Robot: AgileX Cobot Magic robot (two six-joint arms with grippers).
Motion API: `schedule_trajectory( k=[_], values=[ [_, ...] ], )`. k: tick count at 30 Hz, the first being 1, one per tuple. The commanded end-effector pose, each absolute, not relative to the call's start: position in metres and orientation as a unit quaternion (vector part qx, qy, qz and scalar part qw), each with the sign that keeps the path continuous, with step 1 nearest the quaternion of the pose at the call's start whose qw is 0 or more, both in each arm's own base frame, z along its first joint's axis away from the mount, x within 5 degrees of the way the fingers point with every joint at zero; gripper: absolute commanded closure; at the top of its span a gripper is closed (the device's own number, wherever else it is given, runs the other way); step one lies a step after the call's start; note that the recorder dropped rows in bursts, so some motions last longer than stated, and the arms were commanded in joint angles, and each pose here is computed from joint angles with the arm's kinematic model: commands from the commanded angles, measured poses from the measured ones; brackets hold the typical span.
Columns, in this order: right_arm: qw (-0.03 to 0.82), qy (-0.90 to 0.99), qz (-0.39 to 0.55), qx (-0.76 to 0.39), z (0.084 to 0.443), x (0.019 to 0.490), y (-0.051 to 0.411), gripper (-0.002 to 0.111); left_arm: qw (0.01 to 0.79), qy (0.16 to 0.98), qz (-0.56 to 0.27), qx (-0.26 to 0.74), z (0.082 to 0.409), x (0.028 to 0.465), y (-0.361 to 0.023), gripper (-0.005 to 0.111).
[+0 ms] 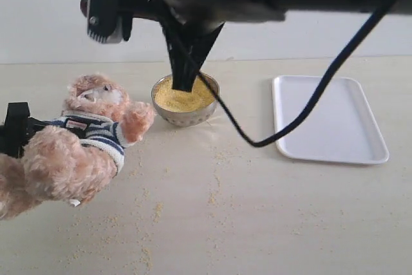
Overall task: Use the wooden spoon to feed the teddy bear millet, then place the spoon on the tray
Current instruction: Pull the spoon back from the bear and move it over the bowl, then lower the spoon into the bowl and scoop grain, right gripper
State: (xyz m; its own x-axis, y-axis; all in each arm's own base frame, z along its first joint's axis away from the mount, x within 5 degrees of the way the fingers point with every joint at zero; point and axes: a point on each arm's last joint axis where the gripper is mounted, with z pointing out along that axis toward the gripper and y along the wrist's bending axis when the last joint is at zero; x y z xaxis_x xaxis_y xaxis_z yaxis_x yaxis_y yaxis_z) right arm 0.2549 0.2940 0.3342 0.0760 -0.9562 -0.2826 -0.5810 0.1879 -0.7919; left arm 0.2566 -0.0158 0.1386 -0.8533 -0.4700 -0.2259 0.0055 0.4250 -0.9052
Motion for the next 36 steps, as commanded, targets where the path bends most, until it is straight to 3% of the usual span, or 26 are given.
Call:
schedule_trajectory(
  k=[1, 6, 11, 14, 17, 21, 25, 36],
  values=[
    [0.388, 0.684, -0.185, -0.589, 0.333, 0.281, 0.262, 0.109, 0.241, 0.803, -0.527, -0.139, 0.143, 0.258, -0.016, 0.102],
    [0.344, 0.731, -0.157, -0.568, 0.305, 0.316, 0.239, 0.109, 0.241, 0.806, -0.522, -0.14, 0.142, 0.259, -0.016, 0.102],
    [0.293, 0.733, -0.145, -0.597, 0.282, 0.334, 0.246, 0.109, 0.241, 0.821, -0.494, -0.151, 0.137, 0.26, -0.013, 0.102],
    [0.295, 0.704, -0.188, -0.617, 0.279, 0.356, 0.257, 0.109, 0.24, 0.822, -0.493, -0.155, 0.136, 0.26, -0.012, 0.102],
    [0.232, 0.652, -0.272, -0.669, 0.265, 0.371, 0.256, 0.109, 0.239, 0.822, -0.493, -0.156, 0.136, 0.26, -0.012, 0.102],
    [0.188, 0.634, -0.274, -0.698, 0.23, 0.378, 0.261, 0.109, 0.228, 0.817, -0.5, -0.174, 0.136, 0.26, -0.012, 0.102],
    [0.227, 0.689, -0.245, -0.643, 0.215, 0.384, 0.269, 0.109, 0.219, 0.813, -0.506, -0.187, 0.137, 0.26, -0.013, 0.102],
    [0.224, 0.665, -0.262, -0.662, 0.201, 0.389, 0.272, 0.109, 0.219, 0.813, -0.506, -0.187, 0.137, 0.26, -0.013, 0.102]
  ],
)
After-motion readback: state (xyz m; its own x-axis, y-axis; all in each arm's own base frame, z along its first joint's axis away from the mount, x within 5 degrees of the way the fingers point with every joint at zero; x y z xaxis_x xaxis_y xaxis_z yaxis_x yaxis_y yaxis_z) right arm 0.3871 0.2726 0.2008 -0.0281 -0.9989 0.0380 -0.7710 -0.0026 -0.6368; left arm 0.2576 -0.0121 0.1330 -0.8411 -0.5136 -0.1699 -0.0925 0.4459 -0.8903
